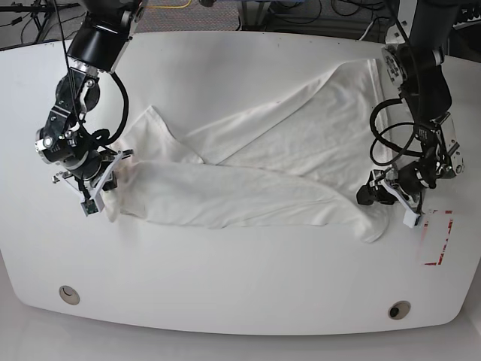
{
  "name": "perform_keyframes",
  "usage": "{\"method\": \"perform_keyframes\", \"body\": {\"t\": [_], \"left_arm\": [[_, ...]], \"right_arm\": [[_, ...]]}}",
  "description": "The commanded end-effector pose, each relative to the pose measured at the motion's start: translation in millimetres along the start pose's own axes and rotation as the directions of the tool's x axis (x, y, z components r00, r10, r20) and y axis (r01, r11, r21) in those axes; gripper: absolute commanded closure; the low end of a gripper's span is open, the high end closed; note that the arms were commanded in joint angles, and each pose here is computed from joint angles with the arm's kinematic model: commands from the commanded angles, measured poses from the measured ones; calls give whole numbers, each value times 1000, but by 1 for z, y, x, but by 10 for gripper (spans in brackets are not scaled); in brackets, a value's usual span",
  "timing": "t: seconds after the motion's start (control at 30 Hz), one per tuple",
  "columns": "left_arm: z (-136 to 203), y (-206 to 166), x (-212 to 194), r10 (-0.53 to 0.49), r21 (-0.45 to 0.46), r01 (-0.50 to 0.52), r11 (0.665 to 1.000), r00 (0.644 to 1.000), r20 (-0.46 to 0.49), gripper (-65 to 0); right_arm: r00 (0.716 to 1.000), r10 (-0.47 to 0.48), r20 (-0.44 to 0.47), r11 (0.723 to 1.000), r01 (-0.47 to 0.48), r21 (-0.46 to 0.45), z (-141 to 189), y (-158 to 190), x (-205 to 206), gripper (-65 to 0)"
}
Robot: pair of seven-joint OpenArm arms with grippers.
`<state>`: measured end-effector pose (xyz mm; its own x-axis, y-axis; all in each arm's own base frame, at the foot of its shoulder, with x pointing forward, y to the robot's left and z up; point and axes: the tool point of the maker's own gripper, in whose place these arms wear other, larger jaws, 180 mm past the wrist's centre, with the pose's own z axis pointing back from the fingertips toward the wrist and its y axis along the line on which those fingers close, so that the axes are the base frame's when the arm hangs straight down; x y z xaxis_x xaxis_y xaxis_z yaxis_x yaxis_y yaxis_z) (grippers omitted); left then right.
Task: Fold the T-shirt properly
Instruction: 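Lower the open left gripper onto the shirt fabric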
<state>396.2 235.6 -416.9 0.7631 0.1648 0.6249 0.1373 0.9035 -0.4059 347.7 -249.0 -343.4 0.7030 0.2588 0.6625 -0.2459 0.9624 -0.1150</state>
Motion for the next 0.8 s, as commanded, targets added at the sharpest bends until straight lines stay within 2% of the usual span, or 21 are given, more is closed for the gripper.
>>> {"method": "perform_keyframes", "body": {"t": [0.0, 0.43, 0.77], "left_arm": [[4, 17, -32, 5, 76, 5, 997, 992, -129, -428], [14, 28, -27, -3, 99, 16, 995, 992, -130, -429], [29, 24, 1, -90, 129, 104, 986, 989, -116, -440]], "right_arm": [[998, 18, 62, 999, -16, -30, 9, -13, 21, -32], [998, 21, 65, 999, -18, -33, 10, -14, 23, -32], [998, 23, 64, 999, -21, -37, 10, -15, 23, -32]]}}
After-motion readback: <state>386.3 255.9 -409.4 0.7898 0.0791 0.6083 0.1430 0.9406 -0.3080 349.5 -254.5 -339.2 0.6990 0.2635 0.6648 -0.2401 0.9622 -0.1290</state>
